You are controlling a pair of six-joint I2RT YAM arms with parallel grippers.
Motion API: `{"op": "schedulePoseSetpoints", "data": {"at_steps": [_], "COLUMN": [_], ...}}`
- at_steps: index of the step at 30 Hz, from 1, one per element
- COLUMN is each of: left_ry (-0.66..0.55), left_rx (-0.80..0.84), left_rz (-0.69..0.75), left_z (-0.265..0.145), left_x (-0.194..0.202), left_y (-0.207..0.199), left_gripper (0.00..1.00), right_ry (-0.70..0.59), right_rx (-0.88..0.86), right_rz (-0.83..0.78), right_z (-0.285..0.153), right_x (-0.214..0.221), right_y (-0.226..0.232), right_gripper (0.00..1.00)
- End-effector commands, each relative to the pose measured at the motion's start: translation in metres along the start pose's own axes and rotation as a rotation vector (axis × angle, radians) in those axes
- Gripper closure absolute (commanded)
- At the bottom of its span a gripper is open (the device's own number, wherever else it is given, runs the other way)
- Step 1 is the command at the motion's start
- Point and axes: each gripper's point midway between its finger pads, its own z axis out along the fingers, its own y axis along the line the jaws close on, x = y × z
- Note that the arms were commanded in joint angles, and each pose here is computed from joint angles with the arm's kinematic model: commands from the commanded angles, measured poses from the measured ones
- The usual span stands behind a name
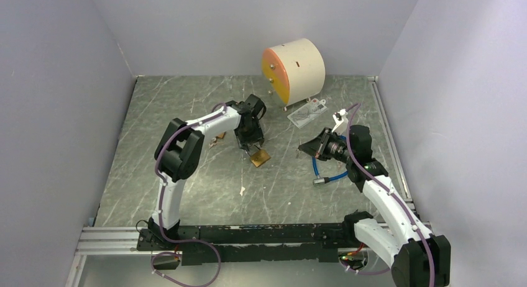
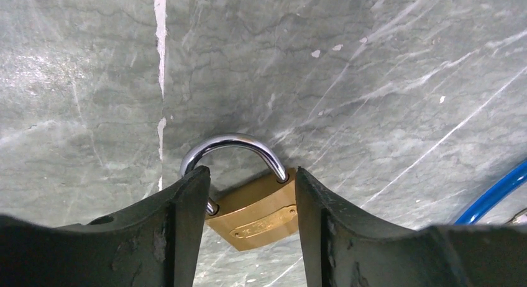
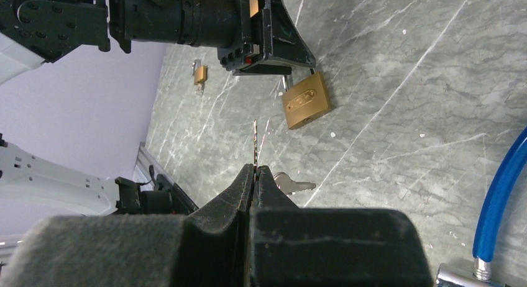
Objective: Unlock with the key
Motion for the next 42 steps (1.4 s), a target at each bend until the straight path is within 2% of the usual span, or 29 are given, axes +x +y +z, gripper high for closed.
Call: {"op": "schedulePoseSetpoints", "data": {"at_steps": [1,9,12,13,15,16,20,29,35,42], "left_ry": [-0.017,-0.043,-0.038,-0.039,-0.045,-0.05,-0.087,-0.273,-0.391,-0.514], "left_rx": [-0.048,-0.211,-0.23,-0.227,-0.207,-0.185,-0.099,0.144,0.226,0.243], "left_rz": [-0.055,-0.077,-0.053,-0.044,-0.025,-0.008,0.06,0.1,0.137,0.198], "left_z": [0.008,0.033,0.039,0.039,0.037,0.034,0.011,-0.066,-0.088,-0.1], "left_x": [-0.006,-0.013,-0.011,-0.01,-0.01,-0.011,-0.014,-0.017,-0.012,0.0], "left_y": [-0.001,0.016,0.018,0.017,0.014,0.01,-0.003,-0.024,-0.023,-0.014], "left_gripper": [0.44,0.58,0.72,0.81,0.94,0.97,0.97,0.97,0.97,0.97], "right_ry": [-0.026,-0.027,-0.028,-0.028,-0.028,-0.029,-0.029,-0.014,-0.004,0.003], "right_rx": [-0.033,-0.028,-0.026,-0.027,-0.028,-0.028,-0.021,-0.001,-0.001,-0.006], "right_rz": [-0.04,-0.04,-0.041,-0.042,-0.042,-0.041,-0.038,-0.021,-0.005,0.004], "right_z": [0.0,-0.002,-0.002,-0.001,-0.001,-0.001,0.0,0.006,0.009,0.01], "right_x": [-0.006,-0.005,-0.006,-0.007,-0.007,-0.007,-0.009,-0.009,-0.008,-0.006], "right_y": [0.006,0.006,0.006,0.006,0.007,0.007,0.006,0.0,-0.001,-0.002], "right_gripper": [1.0,1.0,1.0,1.0,1.0,1.0,1.0,1.0,1.0,1.0]}}
